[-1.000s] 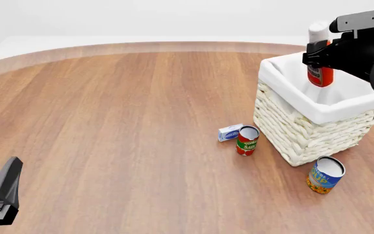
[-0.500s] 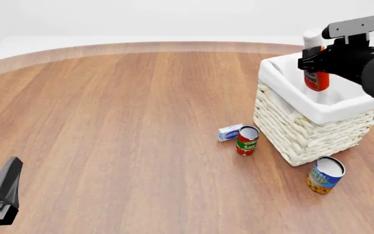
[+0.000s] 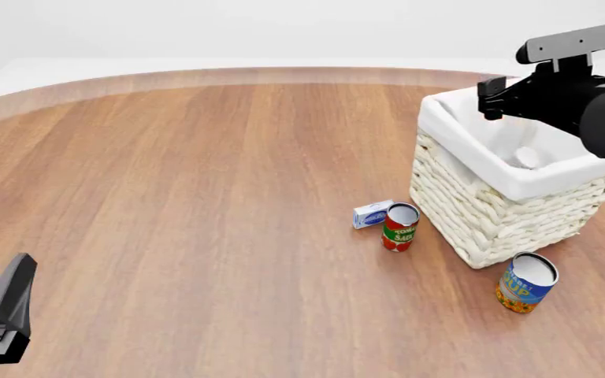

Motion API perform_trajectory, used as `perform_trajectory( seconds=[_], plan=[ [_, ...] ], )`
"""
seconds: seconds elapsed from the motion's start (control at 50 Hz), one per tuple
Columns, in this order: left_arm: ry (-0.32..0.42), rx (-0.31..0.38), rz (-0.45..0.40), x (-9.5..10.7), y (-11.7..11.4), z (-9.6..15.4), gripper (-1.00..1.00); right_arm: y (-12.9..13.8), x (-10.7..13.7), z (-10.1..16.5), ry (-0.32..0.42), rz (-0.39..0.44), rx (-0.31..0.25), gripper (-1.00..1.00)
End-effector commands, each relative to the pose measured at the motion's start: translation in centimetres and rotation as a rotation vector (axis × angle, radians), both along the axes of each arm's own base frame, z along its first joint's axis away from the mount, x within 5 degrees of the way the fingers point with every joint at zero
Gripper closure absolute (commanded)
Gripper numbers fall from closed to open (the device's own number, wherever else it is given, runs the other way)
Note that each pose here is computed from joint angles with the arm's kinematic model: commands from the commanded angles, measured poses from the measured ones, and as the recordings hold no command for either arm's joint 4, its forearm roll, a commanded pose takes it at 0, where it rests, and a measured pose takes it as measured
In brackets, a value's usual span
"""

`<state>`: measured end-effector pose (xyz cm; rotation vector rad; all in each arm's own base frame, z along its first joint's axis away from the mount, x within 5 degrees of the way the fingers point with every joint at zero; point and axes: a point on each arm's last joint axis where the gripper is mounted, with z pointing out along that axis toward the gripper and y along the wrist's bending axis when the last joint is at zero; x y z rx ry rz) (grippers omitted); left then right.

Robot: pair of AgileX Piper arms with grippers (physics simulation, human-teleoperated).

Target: Pick up the ketchup, and put it in the basket.

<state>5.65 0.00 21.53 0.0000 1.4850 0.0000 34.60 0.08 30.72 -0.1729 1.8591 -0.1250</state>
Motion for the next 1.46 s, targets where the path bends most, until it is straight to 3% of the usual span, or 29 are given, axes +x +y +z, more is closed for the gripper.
perform_trajectory(
  seconds=[0.02, 0.3, 0.54, 0.74, 1.06, 1.18, 1.22, 1.24, 1.46],
  plan=[
    [0.000, 0.000, 0.000, 0.0, 0.0, 0.0, -1.00, 0.1, 0.0, -0.1, -0.002, 0.004, -0.004, -1.00],
    [0.000, 0.000, 0.000, 0.0, 0.0, 0.0, -1.00, 0.6, 0.0, -0.1, -0.002, 0.022, -0.016, -1.00],
    [0.000, 0.000, 0.000, 0.0, 0.0, 0.0, -1.00, 1.2, -1.3, 1.5, -0.047, 0.047, -0.044, -1.00],
    [0.000, 0.000, 0.000, 0.0, 0.0, 0.0, -1.00, 2.2, -2.5, 2.4, -0.071, 0.093, -0.084, -1.00],
    [0.000, 0.000, 0.000, 0.0, 0.0, 0.0, -1.00, 5.7, -5.6, 4.0, -0.136, 0.237, -0.169, -1.00],
    [0.000, 0.000, 0.000, 0.0, 0.0, 0.0, -1.00, 8.3, -9.1, 4.3, -0.214, 0.380, -0.297, -1.00],
    [0.000, 0.000, 0.000, 0.0, 0.0, 0.0, -1.00, 9.6, -10.1, 4.1, -0.215, 0.445, -0.307, -1.00],
    [0.000, 0.000, 0.000, 0.0, 0.0, 0.0, -1.00, 10.2, -10.8, 3.8, -0.229, 0.485, -0.346, -1.00],
    [0.000, 0.000, 0.000, 0.0, 0.0, 0.0, -1.00, 12.3, -13.3, 0.9, -0.263, 0.638, -0.500, -1.00]
  ],
)
